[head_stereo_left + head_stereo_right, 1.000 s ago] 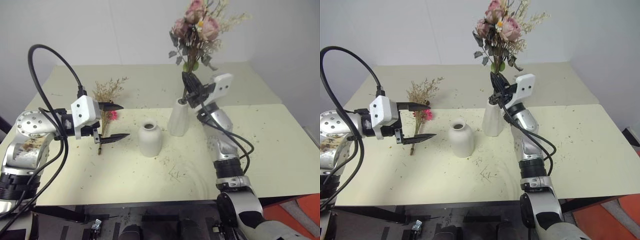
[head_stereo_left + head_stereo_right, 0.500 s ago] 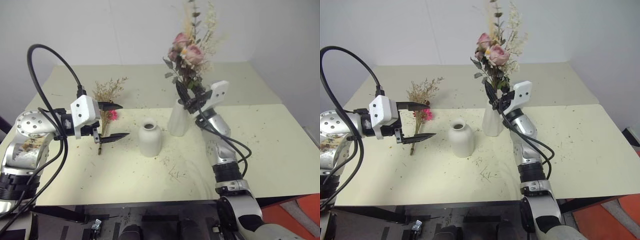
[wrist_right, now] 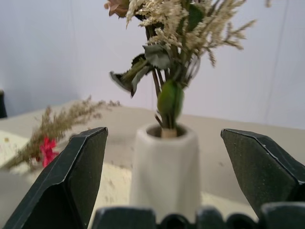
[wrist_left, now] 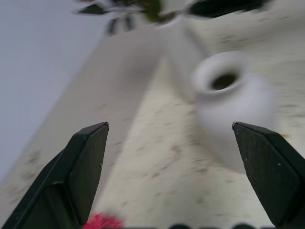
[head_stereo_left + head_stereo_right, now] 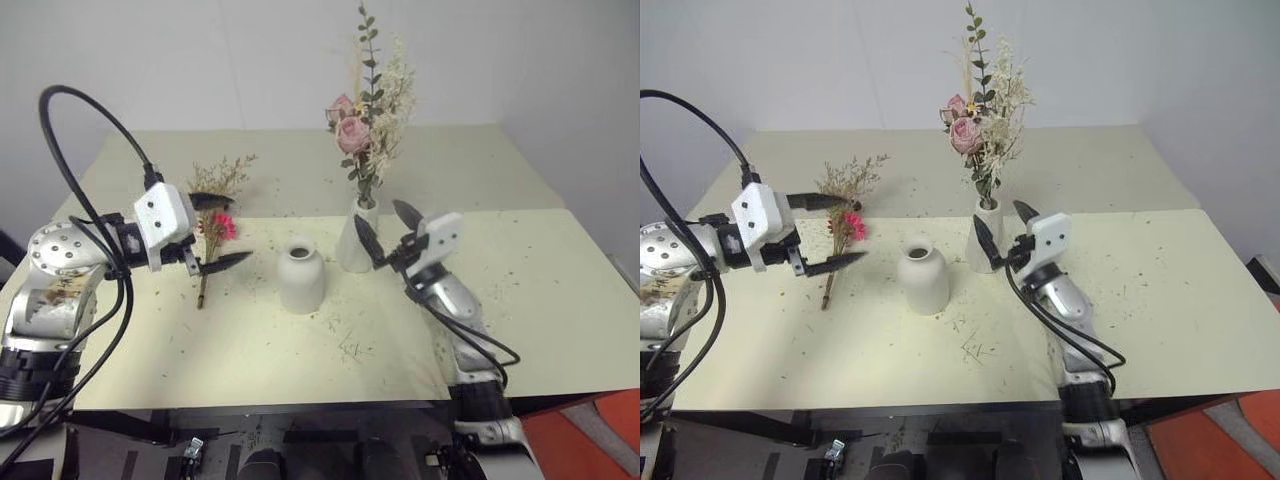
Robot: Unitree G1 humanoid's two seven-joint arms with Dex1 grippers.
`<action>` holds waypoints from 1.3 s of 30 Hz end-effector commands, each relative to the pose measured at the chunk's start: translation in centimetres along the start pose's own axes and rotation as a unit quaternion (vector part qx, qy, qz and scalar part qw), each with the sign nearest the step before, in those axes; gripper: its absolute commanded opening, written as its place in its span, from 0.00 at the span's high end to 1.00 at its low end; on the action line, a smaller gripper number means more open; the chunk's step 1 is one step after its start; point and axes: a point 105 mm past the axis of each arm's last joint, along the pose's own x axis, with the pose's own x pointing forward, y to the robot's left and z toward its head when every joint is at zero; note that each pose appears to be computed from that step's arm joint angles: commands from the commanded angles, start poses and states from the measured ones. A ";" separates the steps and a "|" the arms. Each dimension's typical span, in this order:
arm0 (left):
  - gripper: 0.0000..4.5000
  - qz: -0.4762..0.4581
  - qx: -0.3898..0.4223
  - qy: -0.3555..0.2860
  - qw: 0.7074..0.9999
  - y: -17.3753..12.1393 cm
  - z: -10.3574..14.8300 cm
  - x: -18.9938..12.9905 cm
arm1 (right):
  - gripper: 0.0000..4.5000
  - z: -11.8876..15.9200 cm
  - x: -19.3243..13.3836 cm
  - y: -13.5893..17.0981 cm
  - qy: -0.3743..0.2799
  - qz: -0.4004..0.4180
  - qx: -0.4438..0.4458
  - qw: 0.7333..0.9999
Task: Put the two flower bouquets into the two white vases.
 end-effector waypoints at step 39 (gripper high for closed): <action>0.60 0.195 -0.460 0.345 0.794 0.8 -13.2 5.2 | 0.00 10.6 -2.6 2.4 0.205 0.259 -0.119 0.936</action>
